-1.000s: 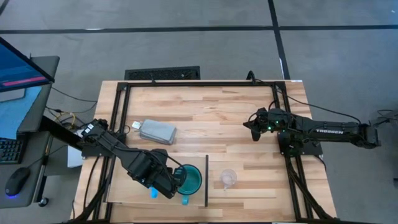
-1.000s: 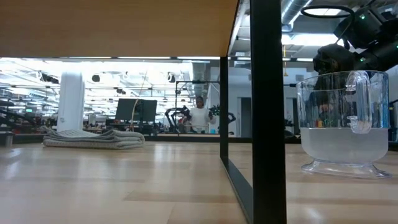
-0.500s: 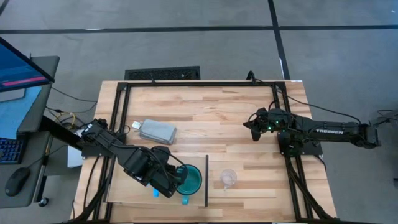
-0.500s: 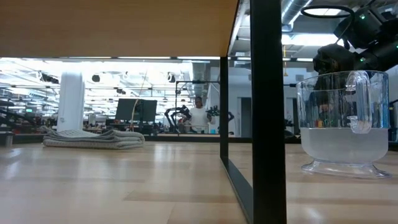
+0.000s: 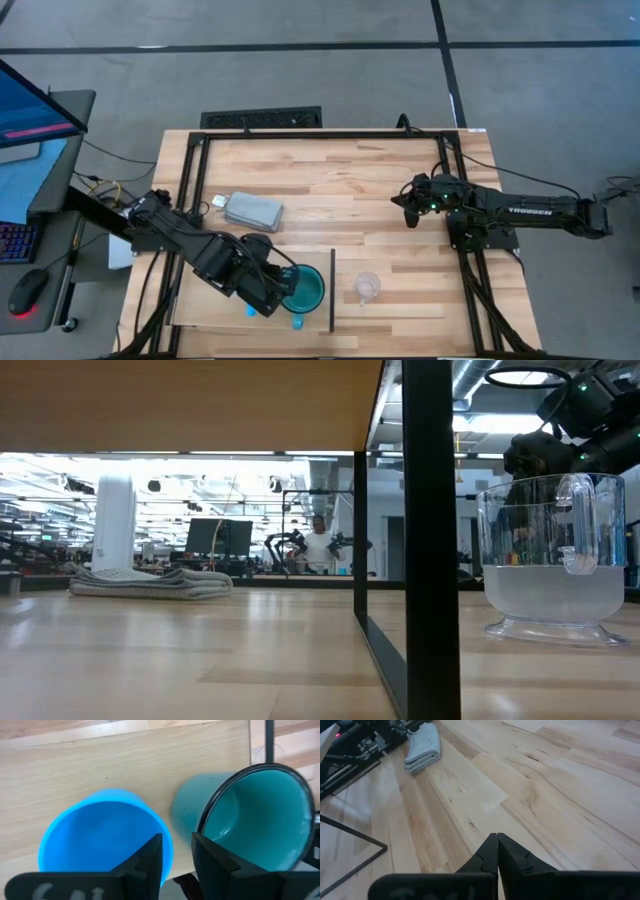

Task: Stack small to large cups/mugs on shelf
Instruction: Put the transparent mug on the shelf

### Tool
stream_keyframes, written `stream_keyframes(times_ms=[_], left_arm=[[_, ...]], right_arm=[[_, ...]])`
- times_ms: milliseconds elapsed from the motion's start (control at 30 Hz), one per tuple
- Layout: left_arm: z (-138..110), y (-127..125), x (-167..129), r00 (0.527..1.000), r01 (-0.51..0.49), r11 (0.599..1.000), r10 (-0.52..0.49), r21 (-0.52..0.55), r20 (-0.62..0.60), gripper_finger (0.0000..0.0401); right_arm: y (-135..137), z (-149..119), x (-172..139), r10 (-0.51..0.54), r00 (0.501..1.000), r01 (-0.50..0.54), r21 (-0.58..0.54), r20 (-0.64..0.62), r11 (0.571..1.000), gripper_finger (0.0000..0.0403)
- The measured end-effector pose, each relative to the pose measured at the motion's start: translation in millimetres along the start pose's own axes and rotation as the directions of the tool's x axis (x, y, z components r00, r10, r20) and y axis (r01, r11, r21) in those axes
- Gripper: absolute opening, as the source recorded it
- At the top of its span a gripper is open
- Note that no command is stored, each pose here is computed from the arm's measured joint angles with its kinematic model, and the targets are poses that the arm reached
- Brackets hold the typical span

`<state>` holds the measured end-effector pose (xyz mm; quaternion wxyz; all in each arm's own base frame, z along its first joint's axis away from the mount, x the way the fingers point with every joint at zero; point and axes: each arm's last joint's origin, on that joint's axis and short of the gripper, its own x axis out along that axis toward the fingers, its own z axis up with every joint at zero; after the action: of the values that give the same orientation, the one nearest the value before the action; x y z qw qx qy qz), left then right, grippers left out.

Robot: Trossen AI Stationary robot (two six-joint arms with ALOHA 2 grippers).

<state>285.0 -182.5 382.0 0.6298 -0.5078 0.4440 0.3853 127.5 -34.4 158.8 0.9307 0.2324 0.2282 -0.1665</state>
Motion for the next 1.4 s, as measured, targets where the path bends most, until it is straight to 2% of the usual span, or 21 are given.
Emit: stream_keyframes(times_ms=[300,433,567,667,767,833,933,1067,1200,1400], left_arm=[[6,6,-15,0.999,0.039,0.999,-0.039,0.009,-0.007,0.0093],[15,11,-29,0.984,0.118,0.99,-0.128,0.08,0.122,0.0093],[31,21,-52,0.92,0.193,0.962,-0.246,0.195,0.303,0.0093],[44,32,-72,0.817,0.206,0.931,-0.334,0.302,0.471,0.0093],[56,44,-93,0.708,0.153,0.899,-0.389,0.41,0.589,0.0093],[65,52,-104,0.653,0.096,0.883,-0.405,0.46,0.64,0.0093],[78,65,-119,0.604,0.003,0.854,-0.416,0.52,0.68,0.0093],[98,88,-139,0.538,-0.101,0.832,-0.416,0.546,0.733,0.0093],[116,122,-145,0.521,-0.147,0.828,-0.4,0.541,0.754,0.0093],[130,179,-127,0.543,-0.155,0.825,-0.389,0.544,0.744,0.0093]], right_arm=[[0,0,0,0.0,1.0,0.0,-0.001,-0.001,1.0,0.0027],[0,0,0,0.0,1.0,0.0,-0.001,-0.001,1.0,0.0027],[0,0,0,0.002,1.0,-0.002,0.0,0.003,1.0,0.0027],[2,4,0,0.021,0.999,-0.021,-0.001,0.042,1.0,0.0027],[7,13,-1,0.094,0.988,-0.097,0.015,0.126,0.995,0.0027],[11,21,-3,0.152,0.968,-0.156,0.005,0.198,0.988,0.0027],[16,31,-6,0.21,0.932,-0.22,-0.001,0.294,0.976,0.0026],[19,39,-10,0.245,0.894,-0.276,0.029,0.375,0.961,0.0018],[20,41,-11,0.254,0.882,-0.287,0.026,0.398,0.957,0.0006],[26,46,-13,0.267,0.865,-0.31,0.034,0.426,0.95,0.0007]])
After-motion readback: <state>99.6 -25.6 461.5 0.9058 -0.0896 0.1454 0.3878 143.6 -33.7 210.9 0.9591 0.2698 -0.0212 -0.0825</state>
